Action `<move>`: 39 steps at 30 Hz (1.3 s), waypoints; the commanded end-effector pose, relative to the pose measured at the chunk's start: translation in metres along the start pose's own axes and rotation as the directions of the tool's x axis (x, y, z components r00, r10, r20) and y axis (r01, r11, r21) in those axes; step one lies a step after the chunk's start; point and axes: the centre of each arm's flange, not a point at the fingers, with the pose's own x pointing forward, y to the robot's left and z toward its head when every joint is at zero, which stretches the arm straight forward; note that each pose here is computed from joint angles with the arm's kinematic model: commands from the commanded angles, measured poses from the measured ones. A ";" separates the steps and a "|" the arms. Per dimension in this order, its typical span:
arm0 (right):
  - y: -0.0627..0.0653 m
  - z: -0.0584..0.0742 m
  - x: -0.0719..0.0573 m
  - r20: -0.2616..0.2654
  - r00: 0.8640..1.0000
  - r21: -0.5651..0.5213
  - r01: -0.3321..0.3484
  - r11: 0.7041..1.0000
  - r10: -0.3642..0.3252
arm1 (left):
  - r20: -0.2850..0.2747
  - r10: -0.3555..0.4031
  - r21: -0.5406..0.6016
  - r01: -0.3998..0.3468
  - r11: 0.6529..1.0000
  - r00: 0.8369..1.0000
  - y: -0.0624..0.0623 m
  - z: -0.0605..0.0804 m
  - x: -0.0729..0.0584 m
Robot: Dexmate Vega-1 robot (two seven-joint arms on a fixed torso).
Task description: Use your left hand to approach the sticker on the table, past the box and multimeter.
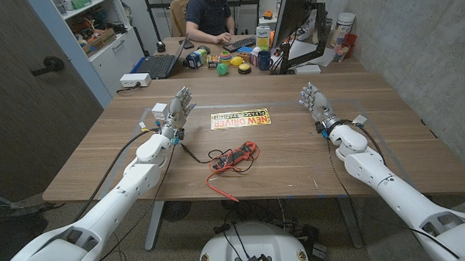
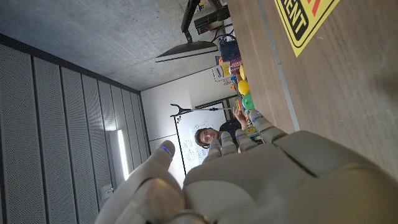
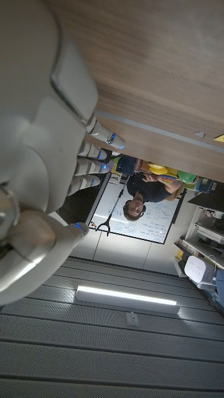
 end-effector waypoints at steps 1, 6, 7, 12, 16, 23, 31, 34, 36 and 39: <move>0.003 -0.003 0.006 -0.027 0.999 -0.020 -0.025 1.000 0.024 | -0.001 0.011 -0.010 -0.011 1.000 1.000 0.005 -0.003 0.006; 0.002 -0.001 0.006 -0.024 1.000 -0.016 -0.020 1.000 0.020 | 0.058 0.026 0.025 -0.028 0.999 0.998 0.005 0.007 0.009; 0.002 -0.001 0.006 -0.023 1.000 -0.020 -0.021 1.000 0.020 | 0.079 0.037 0.041 -0.040 0.998 0.996 0.004 0.009 0.010; 0.002 -0.002 0.005 -0.025 1.000 -0.018 -0.018 1.000 0.018 | 0.178 0.090 0.085 -0.106 0.991 0.980 0.001 0.024 0.011; 0.001 -0.003 0.004 -0.029 0.999 -0.018 -0.017 1.000 0.016 | 0.272 0.101 0.076 -0.126 0.989 0.957 -0.002 0.034 0.012; 0.002 -0.004 0.004 -0.029 0.999 -0.012 -0.016 1.000 0.016 | 0.385 0.144 0.148 -0.215 0.965 0.912 -0.012 0.060 0.011; 0.002 -0.004 0.002 -0.024 1.000 -0.009 -0.012 1.000 0.012 | 0.488 0.239 0.314 -0.424 0.849 0.840 -0.020 0.090 0.004; 0.002 -0.005 0.001 -0.023 1.000 -0.010 -0.012 1.000 0.012 | 0.510 0.233 0.338 -0.443 0.830 0.828 -0.023 0.098 0.005; 0.002 -0.005 0.000 -0.023 1.000 -0.006 -0.010 1.000 0.010 | 0.522 0.214 0.364 -0.442 0.820 0.826 -0.025 0.104 0.006; 0.002 -0.005 -0.001 -0.022 1.000 -0.002 -0.010 1.000 0.010 | 0.538 0.181 0.404 -0.441 0.802 0.823 -0.029 0.112 0.009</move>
